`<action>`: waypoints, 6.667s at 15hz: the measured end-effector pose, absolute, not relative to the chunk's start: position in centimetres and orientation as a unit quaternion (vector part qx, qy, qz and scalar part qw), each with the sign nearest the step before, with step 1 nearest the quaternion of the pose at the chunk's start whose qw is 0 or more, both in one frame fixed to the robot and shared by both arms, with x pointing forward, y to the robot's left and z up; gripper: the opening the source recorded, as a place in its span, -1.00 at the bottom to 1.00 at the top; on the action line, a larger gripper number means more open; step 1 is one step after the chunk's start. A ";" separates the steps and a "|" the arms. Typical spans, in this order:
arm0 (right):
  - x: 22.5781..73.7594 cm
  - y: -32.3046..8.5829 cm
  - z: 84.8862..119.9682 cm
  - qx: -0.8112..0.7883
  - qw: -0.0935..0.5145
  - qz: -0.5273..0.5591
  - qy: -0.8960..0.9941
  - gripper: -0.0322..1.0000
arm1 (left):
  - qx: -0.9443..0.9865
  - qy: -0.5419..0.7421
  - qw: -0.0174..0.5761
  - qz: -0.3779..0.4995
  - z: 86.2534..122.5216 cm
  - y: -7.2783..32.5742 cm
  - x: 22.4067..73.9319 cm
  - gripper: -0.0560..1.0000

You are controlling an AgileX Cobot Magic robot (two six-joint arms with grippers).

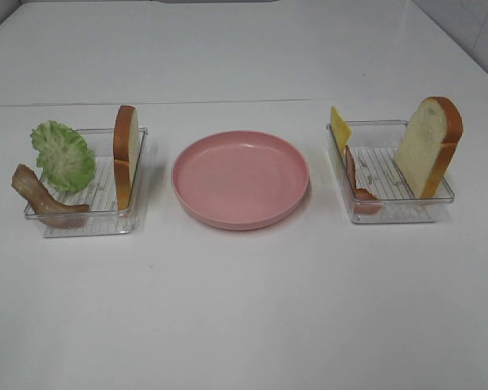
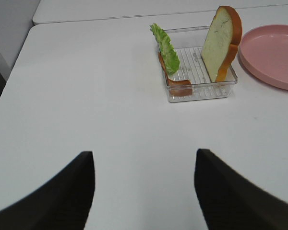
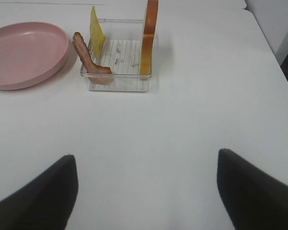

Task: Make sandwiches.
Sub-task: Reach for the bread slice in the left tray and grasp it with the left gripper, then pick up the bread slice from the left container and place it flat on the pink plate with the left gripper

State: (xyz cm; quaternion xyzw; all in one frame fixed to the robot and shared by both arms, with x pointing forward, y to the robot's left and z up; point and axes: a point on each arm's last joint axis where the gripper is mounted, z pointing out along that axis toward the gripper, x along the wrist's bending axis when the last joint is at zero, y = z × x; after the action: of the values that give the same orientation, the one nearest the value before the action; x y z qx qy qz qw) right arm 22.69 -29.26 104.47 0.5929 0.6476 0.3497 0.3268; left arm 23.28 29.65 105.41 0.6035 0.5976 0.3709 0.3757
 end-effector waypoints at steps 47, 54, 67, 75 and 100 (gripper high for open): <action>22.7 -29.3 104.5 0.593 0.327 0.350 0.648 0.53 | 0.709 0.666 0.227 0.035 109.2 24.3 56.9 0.54; 22.7 -29.3 104.5 0.593 0.327 0.350 0.648 0.53 | 0.750 0.644 0.126 0.084 106.1 13.1 62.2 0.54; 22.7 -29.3 104.5 0.593 0.327 0.350 0.648 0.53 | 0.743 0.653 0.105 0.102 101.6 11.5 67.7 0.54; 22.7 -29.3 104.5 0.593 0.327 0.350 0.648 0.53 | 0.731 0.674 0.074 0.083 98.3 12.9 69.0 0.54; 22.7 -29.2 104.5 0.593 0.326 0.351 0.648 0.53 | 0.757 0.590 0.274 -0.057 104.2 9.2 67.2 -0.50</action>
State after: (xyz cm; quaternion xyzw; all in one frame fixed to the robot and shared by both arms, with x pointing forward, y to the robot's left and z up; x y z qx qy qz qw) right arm 22.69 -29.24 104.47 0.5927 0.6477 0.3508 0.3258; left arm 67.24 9.20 104.21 0.7574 0.5901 -0.0570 0.2736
